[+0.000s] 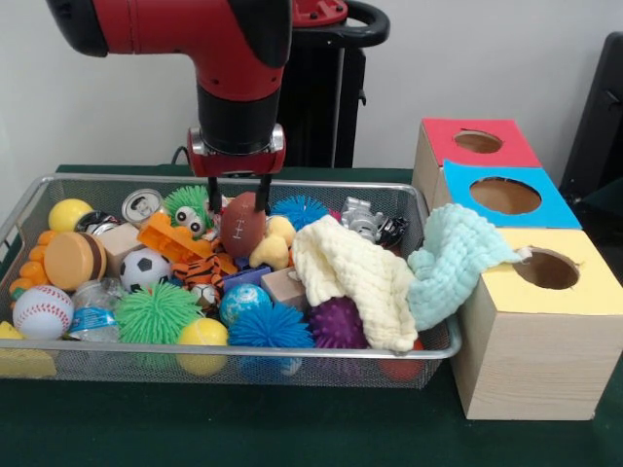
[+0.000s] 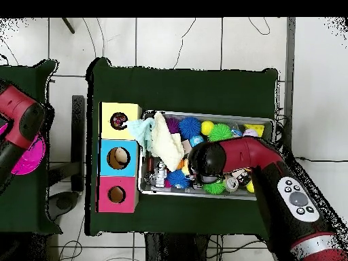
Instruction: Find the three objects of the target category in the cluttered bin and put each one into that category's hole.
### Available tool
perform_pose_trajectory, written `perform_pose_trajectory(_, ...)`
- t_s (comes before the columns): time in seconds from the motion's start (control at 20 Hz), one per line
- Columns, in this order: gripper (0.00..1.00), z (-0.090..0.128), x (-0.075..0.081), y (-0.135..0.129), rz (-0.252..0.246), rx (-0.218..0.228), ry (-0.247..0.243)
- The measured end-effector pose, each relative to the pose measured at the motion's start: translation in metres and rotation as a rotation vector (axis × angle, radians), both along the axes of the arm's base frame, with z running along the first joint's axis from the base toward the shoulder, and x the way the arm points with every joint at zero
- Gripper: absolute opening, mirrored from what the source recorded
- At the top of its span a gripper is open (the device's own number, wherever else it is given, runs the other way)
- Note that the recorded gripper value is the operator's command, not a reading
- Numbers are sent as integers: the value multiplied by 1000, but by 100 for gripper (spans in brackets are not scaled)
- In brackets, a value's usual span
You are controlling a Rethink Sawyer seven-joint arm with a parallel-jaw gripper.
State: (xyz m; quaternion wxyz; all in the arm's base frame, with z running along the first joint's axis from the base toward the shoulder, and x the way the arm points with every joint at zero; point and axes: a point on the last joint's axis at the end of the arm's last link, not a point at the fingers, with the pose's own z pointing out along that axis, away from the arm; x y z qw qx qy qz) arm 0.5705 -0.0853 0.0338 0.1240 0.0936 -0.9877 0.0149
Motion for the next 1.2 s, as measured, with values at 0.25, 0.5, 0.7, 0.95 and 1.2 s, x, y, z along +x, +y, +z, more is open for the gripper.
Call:
perform_pose_trajectory(0.25, 100, -9, 2, -6, 51, -5, 1)
perform_pose_trajectory(0.5, 100, -13, 5, -9, 83, 2, 25)
perform_pose_trajectory(0.7, 100, -15, 6, -13, 116, 7, 75)
perform_pose_trajectory(0.95, 100, -15, 7, -23, 184, 24, 170)
perform_pose_trajectory(1.2, 100, -11, 8, -30, 216, 33, 201)
